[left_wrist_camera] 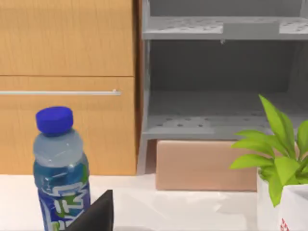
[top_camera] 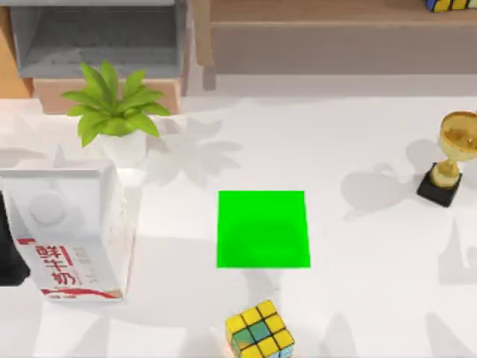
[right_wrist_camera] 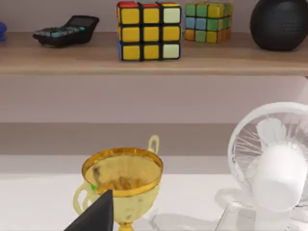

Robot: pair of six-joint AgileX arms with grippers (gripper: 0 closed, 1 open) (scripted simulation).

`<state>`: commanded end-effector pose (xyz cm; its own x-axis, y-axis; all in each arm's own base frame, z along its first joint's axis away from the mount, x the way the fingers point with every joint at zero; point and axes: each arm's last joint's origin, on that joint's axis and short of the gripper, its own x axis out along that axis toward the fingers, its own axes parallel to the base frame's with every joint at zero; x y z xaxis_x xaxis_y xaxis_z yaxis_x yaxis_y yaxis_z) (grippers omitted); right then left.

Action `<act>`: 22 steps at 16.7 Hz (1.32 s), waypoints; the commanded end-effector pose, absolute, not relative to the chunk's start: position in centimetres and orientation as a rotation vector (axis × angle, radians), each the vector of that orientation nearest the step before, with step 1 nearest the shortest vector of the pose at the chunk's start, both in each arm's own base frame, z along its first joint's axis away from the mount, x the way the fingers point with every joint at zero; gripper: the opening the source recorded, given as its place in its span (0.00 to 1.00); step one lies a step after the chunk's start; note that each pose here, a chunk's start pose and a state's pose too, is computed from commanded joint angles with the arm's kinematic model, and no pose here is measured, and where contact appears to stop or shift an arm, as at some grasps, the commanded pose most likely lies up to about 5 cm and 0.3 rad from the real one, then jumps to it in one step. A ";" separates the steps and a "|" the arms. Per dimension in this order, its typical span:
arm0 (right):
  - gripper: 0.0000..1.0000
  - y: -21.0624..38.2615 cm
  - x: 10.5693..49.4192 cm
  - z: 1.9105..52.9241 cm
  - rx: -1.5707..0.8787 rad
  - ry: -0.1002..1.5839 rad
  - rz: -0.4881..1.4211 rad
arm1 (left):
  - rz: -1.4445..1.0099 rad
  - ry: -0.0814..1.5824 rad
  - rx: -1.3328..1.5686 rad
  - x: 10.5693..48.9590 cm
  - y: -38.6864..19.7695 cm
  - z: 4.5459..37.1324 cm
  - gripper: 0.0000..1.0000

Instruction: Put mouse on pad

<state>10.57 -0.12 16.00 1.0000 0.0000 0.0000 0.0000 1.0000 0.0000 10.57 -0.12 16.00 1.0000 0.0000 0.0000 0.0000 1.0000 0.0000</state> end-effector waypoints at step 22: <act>1.00 -0.1 10.6 16.0 0.000 0.000 0.000 | 0.611 1.317 -0.636 23.4 11.4 20.0 1.00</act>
